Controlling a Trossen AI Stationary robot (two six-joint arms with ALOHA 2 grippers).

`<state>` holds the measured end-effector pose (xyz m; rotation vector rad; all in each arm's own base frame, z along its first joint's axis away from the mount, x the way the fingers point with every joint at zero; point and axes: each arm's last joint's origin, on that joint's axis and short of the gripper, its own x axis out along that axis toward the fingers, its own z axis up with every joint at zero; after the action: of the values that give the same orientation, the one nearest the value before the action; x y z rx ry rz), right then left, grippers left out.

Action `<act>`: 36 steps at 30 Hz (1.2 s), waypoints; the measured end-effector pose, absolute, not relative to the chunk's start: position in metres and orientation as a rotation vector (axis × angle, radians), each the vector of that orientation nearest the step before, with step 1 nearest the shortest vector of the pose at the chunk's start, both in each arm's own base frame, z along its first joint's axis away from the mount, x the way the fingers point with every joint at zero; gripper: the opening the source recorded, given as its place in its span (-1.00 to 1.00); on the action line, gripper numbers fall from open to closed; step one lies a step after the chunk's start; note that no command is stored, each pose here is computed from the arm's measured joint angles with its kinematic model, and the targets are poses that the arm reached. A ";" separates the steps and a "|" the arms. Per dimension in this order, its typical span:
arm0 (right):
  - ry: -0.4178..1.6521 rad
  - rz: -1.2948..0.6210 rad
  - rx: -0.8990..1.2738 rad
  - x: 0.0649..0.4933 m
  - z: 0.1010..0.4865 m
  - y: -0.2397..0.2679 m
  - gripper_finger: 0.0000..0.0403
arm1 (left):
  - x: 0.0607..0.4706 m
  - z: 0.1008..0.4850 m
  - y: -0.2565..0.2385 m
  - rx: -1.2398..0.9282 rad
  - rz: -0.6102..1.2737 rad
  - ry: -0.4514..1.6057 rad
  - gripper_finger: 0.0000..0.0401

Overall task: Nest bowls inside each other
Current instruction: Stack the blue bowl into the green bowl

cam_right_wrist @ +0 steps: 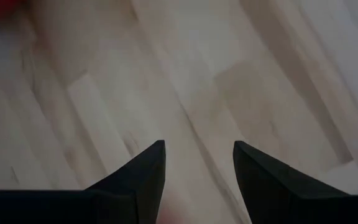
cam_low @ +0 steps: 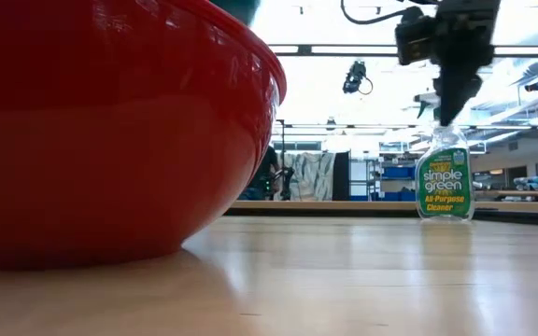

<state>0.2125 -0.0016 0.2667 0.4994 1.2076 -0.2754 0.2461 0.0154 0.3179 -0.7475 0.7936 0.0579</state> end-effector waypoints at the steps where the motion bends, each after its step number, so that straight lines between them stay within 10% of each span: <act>1: 1.209 -0.269 0.496 0.210 0.265 0.000 -0.03 | 0.240 0.320 0.006 -0.724 0.057 0.819 -0.93; 26: 1.096 -0.261 0.589 0.202 0.254 0.005 -0.03 | 0.275 0.211 -0.092 -0.463 0.286 1.361 -0.92; 36: 1.099 -0.250 0.594 0.202 0.254 0.005 -0.03 | 0.276 0.211 -0.092 -0.508 0.373 1.325 -0.40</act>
<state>0.2019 0.0054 0.2543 0.5941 1.0993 -0.2505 0.2761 -0.0916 0.2109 -0.5082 1.3254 0.3734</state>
